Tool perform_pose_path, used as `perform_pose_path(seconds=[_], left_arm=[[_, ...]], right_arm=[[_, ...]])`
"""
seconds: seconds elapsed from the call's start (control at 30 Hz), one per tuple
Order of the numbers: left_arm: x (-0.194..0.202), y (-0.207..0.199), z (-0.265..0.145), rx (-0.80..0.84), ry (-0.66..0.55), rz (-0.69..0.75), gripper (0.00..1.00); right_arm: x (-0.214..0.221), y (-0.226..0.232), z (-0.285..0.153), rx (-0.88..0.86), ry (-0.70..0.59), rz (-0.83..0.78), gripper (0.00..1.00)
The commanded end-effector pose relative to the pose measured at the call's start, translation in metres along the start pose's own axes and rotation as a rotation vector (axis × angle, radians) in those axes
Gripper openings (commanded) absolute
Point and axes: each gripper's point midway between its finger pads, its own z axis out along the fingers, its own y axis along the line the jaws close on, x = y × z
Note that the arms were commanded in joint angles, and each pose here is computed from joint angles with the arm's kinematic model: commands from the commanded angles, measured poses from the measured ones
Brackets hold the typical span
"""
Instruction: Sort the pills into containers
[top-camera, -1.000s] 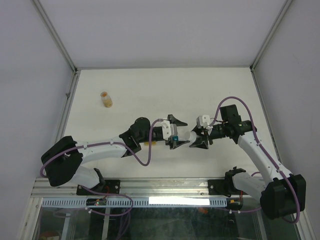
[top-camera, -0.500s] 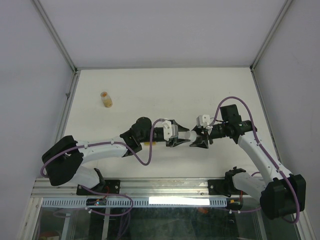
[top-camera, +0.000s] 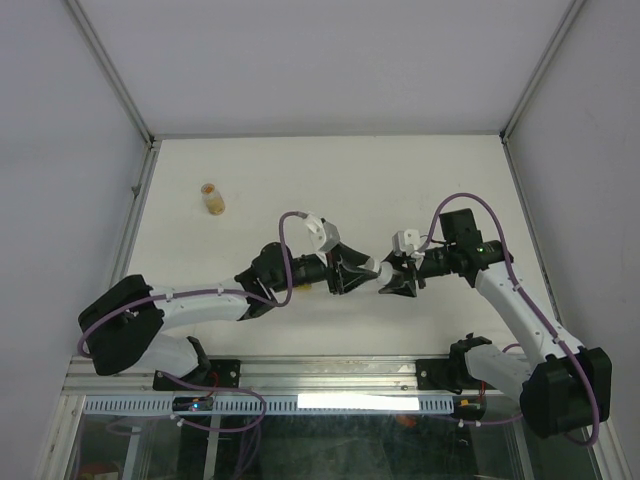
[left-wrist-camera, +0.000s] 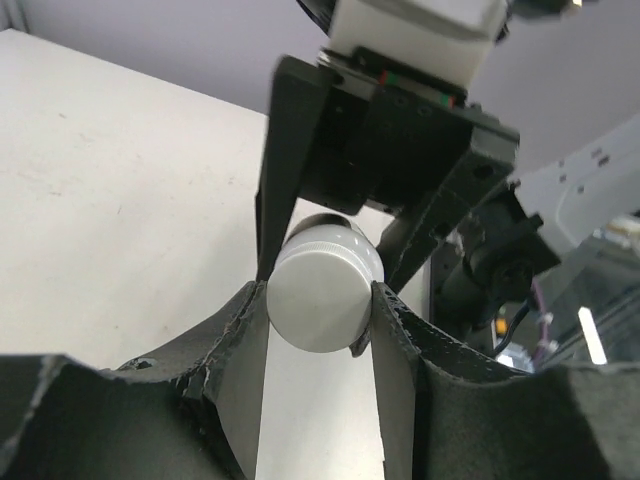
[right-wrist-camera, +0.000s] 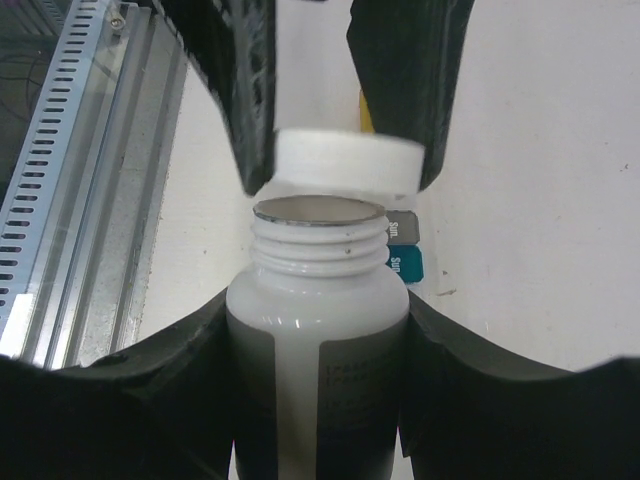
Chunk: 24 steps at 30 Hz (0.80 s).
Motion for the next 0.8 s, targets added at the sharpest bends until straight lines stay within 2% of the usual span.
perform_pose_path(seconds=[0.0, 0.17, 0.3, 0.5, 0.63, 0.7, 0.77], left_arm=[[-0.065, 0.008, -0.008, -0.126, -0.244, -0.288, 0.00], [-0.073, 0.018, -0.015, -0.219, -0.269, -0.365, 0.00], [-0.056, 0.047, -0.035, -0.412, -0.236, -0.372, 0.00], [-0.005, 0.129, -0.117, -0.896, -0.159, -0.399, 0.00], [0.028, 0.170, -0.174, -1.095, -0.100, -0.464, 0.00], [0.045, 0.183, -0.196, -1.164, -0.072, -0.491, 0.00], [0.059, 0.192, -0.210, -1.215, -0.044, -0.512, 0.04]], right_arm=[[-0.008, -0.005, -0.002, 0.007, -0.015, -0.022, 0.00], [-0.007, -0.006, -0.003, 0.014, -0.013, -0.018, 0.00], [-0.012, -0.006, -0.006, 0.019, -0.032, -0.015, 0.00], [-0.028, -0.012, -0.015, 0.059, -0.085, -0.007, 0.00], [-0.049, -0.025, -0.026, 0.121, -0.145, 0.026, 0.00], [-0.066, -0.039, -0.037, 0.199, -0.186, 0.037, 0.00], [-0.085, -0.072, -0.055, 0.392, -0.236, 0.082, 0.00]])
